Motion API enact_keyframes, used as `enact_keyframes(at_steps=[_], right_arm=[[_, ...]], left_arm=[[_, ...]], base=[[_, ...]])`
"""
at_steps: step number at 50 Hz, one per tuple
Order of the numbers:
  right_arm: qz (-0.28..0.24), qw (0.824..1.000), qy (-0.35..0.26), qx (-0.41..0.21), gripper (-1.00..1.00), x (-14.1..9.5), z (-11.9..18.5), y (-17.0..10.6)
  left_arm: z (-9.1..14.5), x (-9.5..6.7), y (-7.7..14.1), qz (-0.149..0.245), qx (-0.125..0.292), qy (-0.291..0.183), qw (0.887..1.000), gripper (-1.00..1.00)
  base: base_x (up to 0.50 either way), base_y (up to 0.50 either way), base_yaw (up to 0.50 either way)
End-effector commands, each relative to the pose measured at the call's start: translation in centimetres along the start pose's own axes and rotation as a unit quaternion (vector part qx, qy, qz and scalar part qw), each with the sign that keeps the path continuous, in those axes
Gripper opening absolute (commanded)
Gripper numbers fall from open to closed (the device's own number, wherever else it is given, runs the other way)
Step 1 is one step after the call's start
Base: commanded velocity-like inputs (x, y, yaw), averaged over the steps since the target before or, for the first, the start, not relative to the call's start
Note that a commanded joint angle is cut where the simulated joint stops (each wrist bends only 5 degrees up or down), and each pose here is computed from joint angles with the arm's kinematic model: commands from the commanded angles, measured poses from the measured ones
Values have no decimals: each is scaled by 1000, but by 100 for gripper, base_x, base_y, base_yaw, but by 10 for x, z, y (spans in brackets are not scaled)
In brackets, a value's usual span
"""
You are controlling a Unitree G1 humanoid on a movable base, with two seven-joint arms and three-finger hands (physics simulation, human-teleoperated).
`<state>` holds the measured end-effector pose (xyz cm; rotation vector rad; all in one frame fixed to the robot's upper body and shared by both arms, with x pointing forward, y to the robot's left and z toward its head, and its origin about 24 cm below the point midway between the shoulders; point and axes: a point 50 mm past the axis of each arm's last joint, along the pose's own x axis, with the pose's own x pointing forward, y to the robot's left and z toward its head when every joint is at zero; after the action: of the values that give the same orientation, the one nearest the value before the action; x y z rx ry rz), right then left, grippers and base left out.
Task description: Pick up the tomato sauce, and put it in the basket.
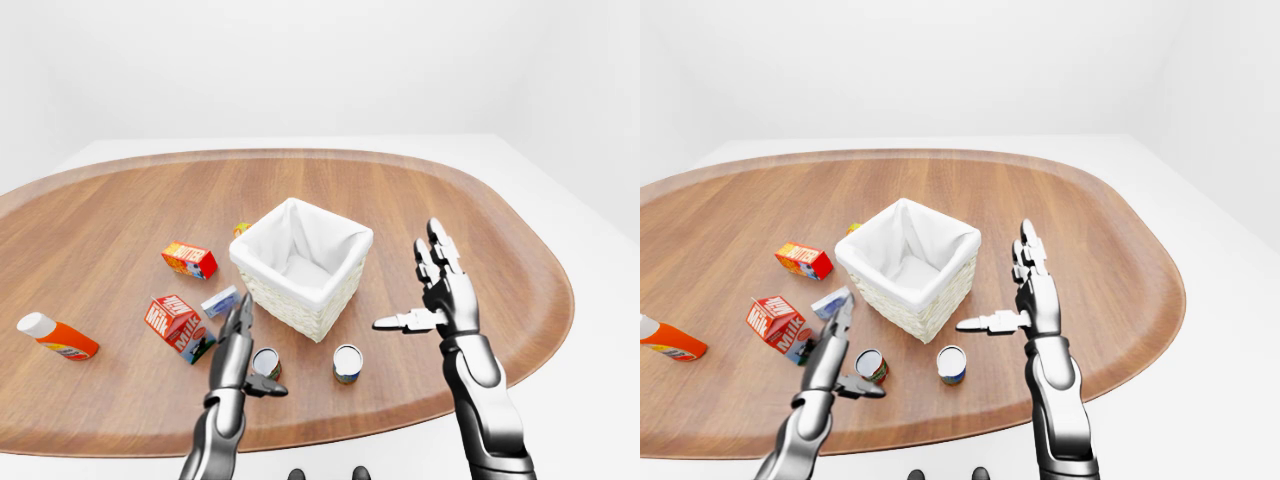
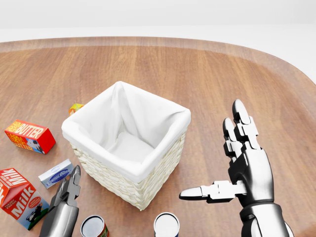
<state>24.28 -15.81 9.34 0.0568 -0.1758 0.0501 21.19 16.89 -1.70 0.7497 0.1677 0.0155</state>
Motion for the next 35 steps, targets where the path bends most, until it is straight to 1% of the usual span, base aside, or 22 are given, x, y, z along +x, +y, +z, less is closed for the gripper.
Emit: enact_keyframes(at_steps=[1,10,21,25,27,28,30,35], right_arm=[[0,1000,4,0,100,0,-2,0],[0,1000,6,0,100,0,-3,0],[0,1000,4,0,100,-1,-2,0],[0,1000,1,0,100,-1,0,0],[0,1000,0,0,100,-1,0,1],[0,1000,1,0,100,-1,0,1],[0,1000,0,0,100,-1,0,1],[0,1000,3,0,100,-1,-1,1]], left_arm=[[-7,2,-4,-2,4,14,1000,100],[-14,3,-9,-5,7,29,1000,100],[-17,5,-9,-5,8,35,999,100],[-12,5,-7,-5,7,26,1000,100],[-13,5,-7,-5,7,27,1000,100],[-17,5,-9,-5,9,35,999,100],[-14,6,-8,-5,7,30,1000,100],[-22,7,-11,-7,10,45,999,100]], base=[[0,0,0],[0,0,0],[0,0,0],[0,0,0],[0,0,0],[0,0,0],[0,0,0],[0,0,0]])
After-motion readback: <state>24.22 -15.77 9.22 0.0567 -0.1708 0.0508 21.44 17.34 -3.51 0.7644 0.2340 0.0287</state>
